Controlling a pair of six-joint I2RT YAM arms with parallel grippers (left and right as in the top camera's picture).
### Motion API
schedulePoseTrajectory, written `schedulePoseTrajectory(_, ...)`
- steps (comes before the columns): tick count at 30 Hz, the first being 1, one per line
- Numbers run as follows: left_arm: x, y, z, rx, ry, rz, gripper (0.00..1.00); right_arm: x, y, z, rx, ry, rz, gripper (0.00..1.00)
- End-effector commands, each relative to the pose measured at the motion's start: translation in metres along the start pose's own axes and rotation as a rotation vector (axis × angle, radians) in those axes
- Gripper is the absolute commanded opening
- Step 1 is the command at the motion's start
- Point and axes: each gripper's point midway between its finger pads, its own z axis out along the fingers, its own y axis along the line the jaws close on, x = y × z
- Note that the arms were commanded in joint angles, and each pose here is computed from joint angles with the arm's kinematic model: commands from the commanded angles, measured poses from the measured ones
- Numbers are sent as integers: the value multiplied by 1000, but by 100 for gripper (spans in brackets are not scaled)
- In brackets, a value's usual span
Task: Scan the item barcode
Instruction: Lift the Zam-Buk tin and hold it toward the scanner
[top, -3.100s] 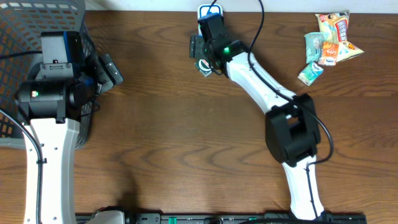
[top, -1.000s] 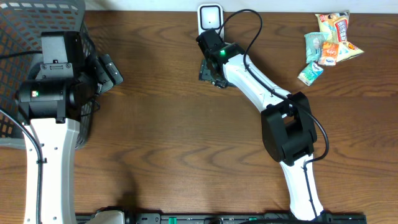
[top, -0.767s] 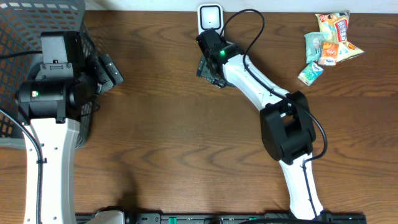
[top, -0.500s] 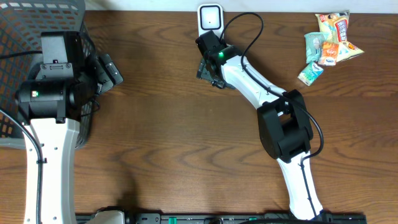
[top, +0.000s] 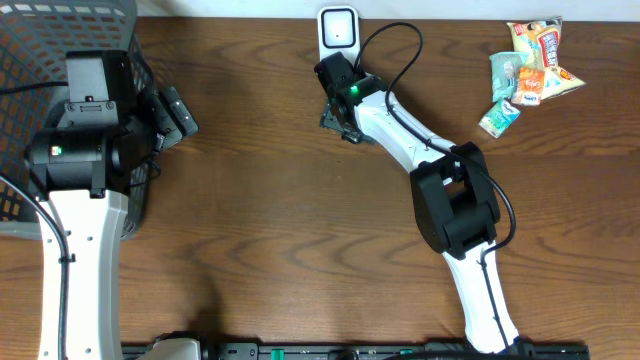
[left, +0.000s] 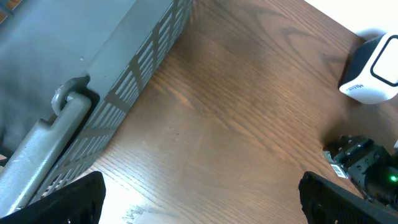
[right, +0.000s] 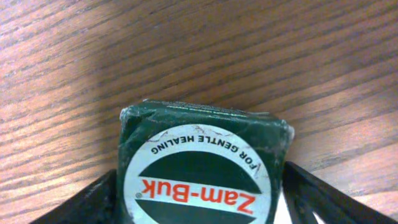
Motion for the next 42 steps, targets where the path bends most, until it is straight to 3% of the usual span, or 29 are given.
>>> schedulePoseTrajectory(1, -1, 2, -2, -6, -7, -13, 98, 21, -7, 22, 11, 90, 6, 70)
schedulePoseTrajectory(9, -1, 2, -2, -6, -7, -13, 98, 21, -11, 8, -60, 199, 44, 48)
schedulePoseTrajectory(20, -1, 2, -2, -6, -7, -13, 98, 25, 4, -61, -443, 535, 86, 57)
schedulePoseTrajectory(28, -1, 2, -2, -6, -7, -13, 98, 22, 6, -96, -627, 709, 173, 50)
schedulePoseTrajectory(42, -1, 2, -2, -5, -7, -13, 98, 12, 28, -178, -1072, 1020, 252, 50)
